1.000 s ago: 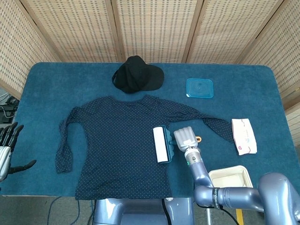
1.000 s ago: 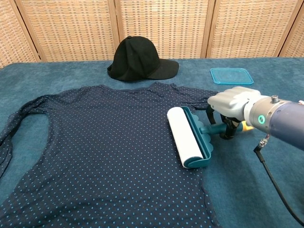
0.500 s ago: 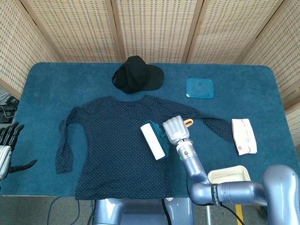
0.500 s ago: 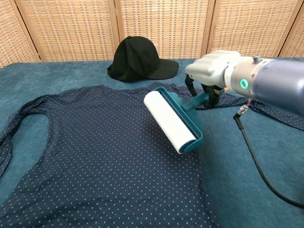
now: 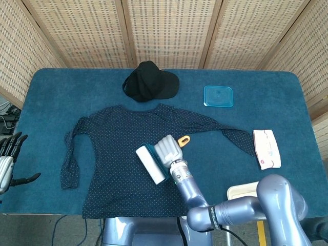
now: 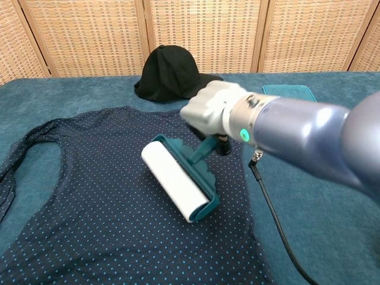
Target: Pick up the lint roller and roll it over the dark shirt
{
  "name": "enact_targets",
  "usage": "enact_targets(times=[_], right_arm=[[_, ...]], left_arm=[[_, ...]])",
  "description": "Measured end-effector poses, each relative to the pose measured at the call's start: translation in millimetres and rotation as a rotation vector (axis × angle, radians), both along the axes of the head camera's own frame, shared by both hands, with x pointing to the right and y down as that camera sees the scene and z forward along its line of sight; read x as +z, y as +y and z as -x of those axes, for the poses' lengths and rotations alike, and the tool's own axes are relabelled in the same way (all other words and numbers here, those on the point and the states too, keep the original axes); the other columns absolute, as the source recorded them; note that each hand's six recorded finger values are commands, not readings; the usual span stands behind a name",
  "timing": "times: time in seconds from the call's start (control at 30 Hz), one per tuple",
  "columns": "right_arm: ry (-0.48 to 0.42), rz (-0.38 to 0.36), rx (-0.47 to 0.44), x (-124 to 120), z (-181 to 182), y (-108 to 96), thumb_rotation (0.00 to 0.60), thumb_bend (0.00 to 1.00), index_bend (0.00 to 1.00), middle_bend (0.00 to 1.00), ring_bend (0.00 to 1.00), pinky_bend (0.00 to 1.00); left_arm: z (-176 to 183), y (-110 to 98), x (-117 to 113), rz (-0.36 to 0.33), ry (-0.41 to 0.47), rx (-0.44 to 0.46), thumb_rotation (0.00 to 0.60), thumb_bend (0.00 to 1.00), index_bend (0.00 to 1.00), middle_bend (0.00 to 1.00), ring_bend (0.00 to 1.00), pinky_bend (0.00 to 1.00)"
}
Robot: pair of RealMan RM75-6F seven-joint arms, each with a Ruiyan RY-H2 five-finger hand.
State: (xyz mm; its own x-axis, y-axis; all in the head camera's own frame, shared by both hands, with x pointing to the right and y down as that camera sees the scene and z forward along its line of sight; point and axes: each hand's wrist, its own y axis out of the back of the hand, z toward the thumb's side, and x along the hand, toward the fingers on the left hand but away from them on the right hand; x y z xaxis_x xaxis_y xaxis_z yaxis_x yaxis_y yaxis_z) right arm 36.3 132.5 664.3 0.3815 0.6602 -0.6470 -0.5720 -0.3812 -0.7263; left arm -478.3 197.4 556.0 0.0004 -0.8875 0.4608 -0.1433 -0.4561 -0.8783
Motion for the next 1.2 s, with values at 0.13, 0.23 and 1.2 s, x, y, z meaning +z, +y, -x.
enact_targets(times=[0.13, 0.23, 1.2], right_arm=[[0.009, -0.002, -0.040, 4, 14, 12, 0.600, 0.80, 0.73, 1.00, 1.00, 1.00], [0.024, -0.001, -0.055, 7, 15, 16, 0.600, 0.80, 0.73, 1.00, 1.00, 1.00], [0.265, -0.163, -0.095, 25, -70, -32, 0.600, 0.80, 0.73, 1.00, 1.00, 1.00]], left_arm=[[0, 0, -1, -0.002, 0.003, -0.002, 0.600, 0.00, 0.00, 0.00, 0.00, 0.00], [0, 0, 0, 0.002, 0.003, -0.001, 0.600, 0.00, 0.00, 0.00, 0.00, 0.00], [-1, 0, 3, 0.008, -0.010, 0.000, 0.600, 0.00, 0.00, 0.00, 0.00, 0.00]])
